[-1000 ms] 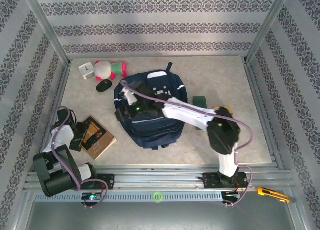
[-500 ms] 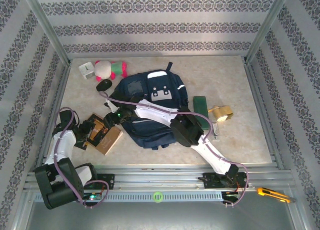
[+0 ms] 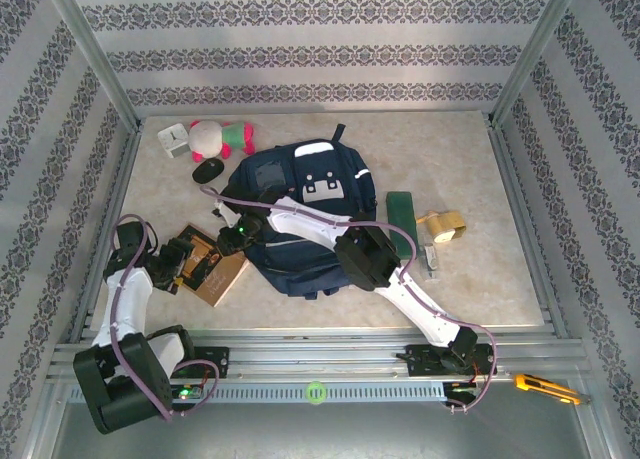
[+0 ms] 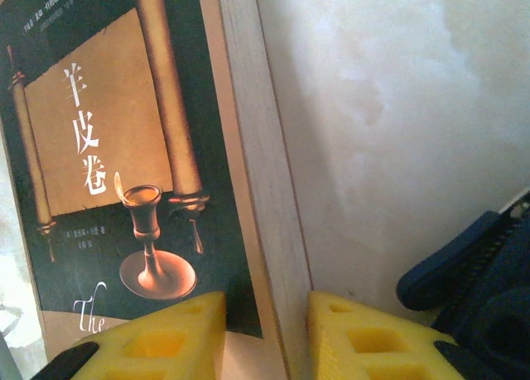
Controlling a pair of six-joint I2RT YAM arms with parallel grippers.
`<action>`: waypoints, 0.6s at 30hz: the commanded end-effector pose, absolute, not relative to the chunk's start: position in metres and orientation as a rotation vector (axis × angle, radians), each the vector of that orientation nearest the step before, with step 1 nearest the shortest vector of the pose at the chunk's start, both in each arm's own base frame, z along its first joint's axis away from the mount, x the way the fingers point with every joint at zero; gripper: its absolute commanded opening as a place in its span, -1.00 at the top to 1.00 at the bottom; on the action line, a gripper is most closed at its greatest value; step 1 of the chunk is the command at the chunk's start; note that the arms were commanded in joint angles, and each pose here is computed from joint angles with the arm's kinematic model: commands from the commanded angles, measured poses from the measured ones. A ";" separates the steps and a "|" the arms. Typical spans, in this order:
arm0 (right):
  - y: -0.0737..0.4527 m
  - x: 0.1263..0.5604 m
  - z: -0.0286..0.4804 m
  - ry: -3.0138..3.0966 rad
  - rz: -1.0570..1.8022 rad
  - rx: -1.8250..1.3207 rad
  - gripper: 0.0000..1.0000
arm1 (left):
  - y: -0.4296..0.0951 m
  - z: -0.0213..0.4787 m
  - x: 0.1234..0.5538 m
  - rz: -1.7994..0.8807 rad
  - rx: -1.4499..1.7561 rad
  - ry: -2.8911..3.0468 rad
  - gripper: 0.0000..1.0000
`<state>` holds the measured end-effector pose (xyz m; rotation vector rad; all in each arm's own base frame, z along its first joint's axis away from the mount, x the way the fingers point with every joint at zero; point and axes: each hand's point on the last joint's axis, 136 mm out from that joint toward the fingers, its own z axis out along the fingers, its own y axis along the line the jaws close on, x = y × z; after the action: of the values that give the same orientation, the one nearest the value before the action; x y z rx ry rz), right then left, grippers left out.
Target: Pack the student bag
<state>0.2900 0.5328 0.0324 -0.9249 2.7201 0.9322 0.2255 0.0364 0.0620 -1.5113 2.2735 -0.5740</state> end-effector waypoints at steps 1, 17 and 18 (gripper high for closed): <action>0.518 0.281 0.014 2.848 0.907 -0.889 0.41 | 0.041 0.068 0.210 -0.473 -1.541 2.288 -0.55; 0.523 0.278 0.006 2.844 0.944 -0.928 0.48 | 0.038 0.031 0.208 -0.463 -1.550 2.389 -0.51; 0.524 0.276 0.006 2.845 0.952 -0.931 0.52 | 0.037 0.030 0.210 -0.480 -1.548 2.391 -0.51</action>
<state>0.2888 0.5311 0.0313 -0.9143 2.7449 0.9557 0.1974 0.0440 0.0316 -1.6294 2.3781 -0.3962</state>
